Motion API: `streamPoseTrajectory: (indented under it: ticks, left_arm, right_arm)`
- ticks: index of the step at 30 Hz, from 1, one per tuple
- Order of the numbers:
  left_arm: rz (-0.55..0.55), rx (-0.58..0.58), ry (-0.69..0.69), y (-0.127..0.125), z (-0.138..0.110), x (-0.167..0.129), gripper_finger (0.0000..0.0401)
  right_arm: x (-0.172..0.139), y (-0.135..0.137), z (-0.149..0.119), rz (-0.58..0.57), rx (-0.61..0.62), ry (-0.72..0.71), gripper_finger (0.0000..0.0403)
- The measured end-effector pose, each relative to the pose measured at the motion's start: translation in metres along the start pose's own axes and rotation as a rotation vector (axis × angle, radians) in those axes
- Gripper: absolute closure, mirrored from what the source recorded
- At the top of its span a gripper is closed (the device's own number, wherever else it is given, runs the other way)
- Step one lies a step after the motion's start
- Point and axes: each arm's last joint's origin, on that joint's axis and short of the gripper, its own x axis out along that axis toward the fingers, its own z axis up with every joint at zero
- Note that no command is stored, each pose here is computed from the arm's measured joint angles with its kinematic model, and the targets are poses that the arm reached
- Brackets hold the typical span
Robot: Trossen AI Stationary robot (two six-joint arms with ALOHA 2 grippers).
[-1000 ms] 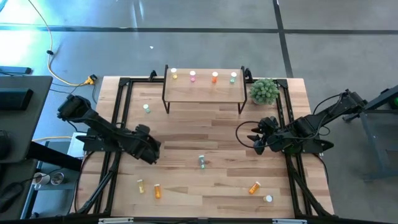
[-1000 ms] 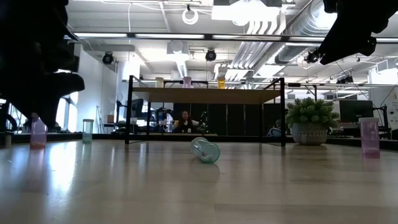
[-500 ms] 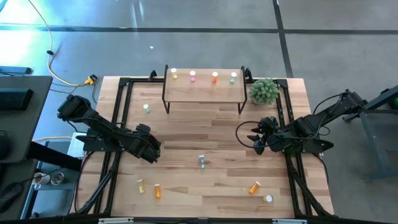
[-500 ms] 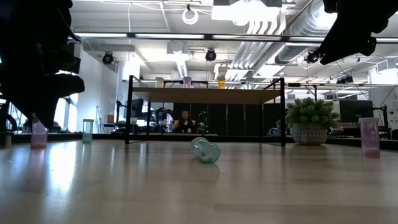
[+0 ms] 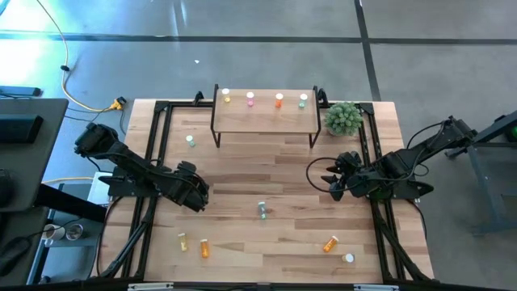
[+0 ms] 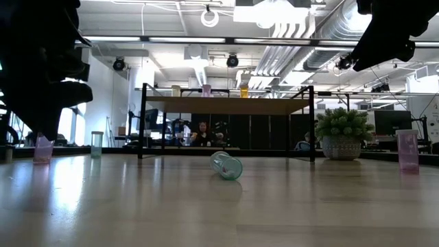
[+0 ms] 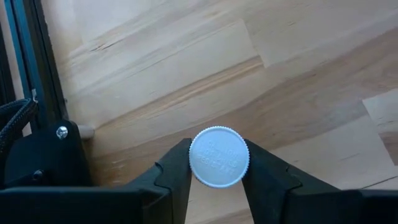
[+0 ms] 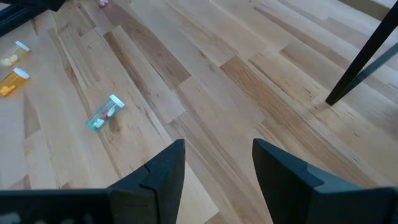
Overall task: Pick and place medicine bottles onto shelf by color
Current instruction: Put the left pink pill bottle on the shelf aligned with the other pink pill bottle
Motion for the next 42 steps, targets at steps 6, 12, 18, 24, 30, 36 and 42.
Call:
streamPoseTrajectory:
  ticks: [6, 12, 18, 24, 30, 36, 42]
  left_arm:
    - [-0.047, 0.047, -0.010, -0.008, 0.005, -0.012, 0.0287]
    - [-0.127, 0.102, -0.058, -0.023, 0.026, -0.034, 0.0287]
    - [-0.186, 0.166, -0.127, -0.035, 0.064, -0.058, 0.0288]
    - [-0.224, 0.211, -0.183, -0.037, 0.116, -0.079, 0.0288]
    - [-0.270, 0.213, -0.272, -0.031, 0.171, -0.095, 0.0288]
    - [-0.377, 0.184, -0.345, -0.017, 0.224, -0.108, 0.0288]
    - [-0.431, 0.121, -0.417, 0.006, 0.266, -0.115, 0.0288]
  right_arm:
    - [0.000, 0.000, 0.000, 0.000, 0.000, 0.000, 0.0224]
    - [0.000, 0.000, 0.000, 0.000, 0.000, 0.000, 0.0224]
    - [0.000, 0.000, 0.000, 0.000, 0.000, 0.000, 0.0224]
    - [0.000, 0.000, 0.000, 0.000, -0.006, 0.000, 0.0224]
    - [0.000, 0.000, 0.000, -0.001, -0.008, 0.000, 0.0224]
    - [0.000, -0.001, 0.000, -0.007, -0.013, 0.005, 0.0224]
    - [0.000, -0.001, 0.000, -0.006, -0.013, 0.004, 0.0224]
